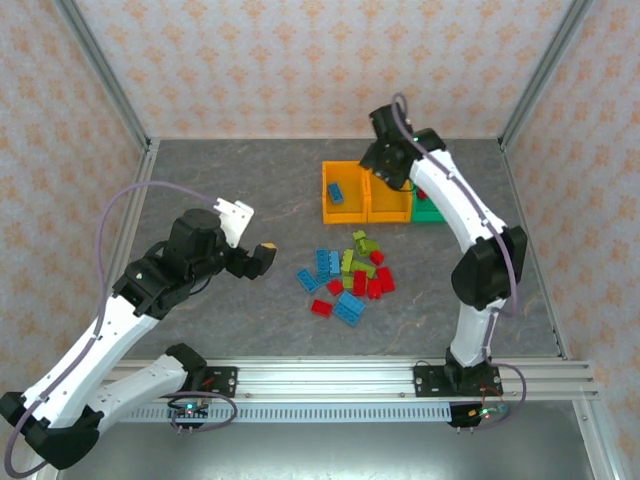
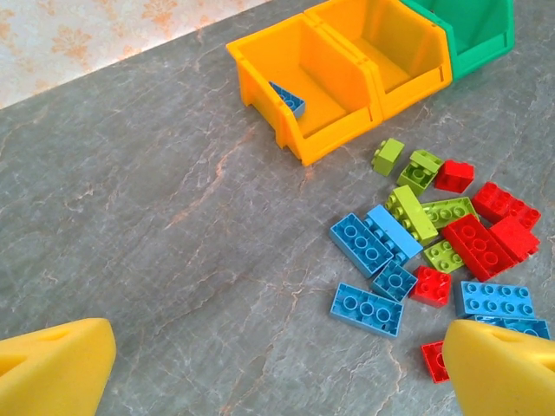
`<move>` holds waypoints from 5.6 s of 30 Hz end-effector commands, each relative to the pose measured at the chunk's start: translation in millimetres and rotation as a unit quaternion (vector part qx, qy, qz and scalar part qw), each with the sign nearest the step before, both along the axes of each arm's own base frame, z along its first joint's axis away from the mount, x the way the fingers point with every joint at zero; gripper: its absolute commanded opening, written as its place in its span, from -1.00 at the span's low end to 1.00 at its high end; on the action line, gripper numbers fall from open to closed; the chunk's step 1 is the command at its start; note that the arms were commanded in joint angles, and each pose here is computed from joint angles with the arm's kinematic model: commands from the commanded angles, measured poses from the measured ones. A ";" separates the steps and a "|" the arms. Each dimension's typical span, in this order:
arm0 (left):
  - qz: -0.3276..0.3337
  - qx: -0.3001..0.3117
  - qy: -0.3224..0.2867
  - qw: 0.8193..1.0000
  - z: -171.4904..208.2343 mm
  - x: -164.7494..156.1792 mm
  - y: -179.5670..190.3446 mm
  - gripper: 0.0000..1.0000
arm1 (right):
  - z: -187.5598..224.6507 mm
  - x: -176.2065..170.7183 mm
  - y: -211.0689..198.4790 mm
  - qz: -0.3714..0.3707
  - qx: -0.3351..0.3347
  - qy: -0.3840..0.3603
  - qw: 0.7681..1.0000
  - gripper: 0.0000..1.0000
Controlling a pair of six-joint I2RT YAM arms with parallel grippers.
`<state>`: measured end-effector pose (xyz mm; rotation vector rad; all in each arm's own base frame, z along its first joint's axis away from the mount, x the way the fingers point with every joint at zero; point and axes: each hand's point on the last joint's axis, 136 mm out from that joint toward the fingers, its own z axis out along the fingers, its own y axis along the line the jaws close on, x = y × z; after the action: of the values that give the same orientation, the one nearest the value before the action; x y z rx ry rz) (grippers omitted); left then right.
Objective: Sort the legos into containers by color
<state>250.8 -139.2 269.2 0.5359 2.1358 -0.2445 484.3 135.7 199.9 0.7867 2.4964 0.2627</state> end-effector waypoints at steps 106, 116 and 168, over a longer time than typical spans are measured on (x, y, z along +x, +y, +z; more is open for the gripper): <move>0.078 -0.059 0.088 0.991 -31.5 4.2 -8.1 0.96 | -34.2 13.2 -139.1 0.013 -0.199 0.049 0.979 -0.04; 0.154 -0.092 0.236 0.955 -88.7 6.8 -27.3 0.71 | 24.3 -76.4 -118.3 -0.036 -0.064 -0.016 0.997 0.09; 0.213 -0.080 0.235 0.945 -53.8 177.8 -124.5 -0.53 | 26.6 -196.3 15.4 0.110 0.104 -0.046 0.987 0.39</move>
<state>404.8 -263.3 246.1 -0.1957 2.5777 -0.5200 281.3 158.3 223.0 0.4810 2.5546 0.6626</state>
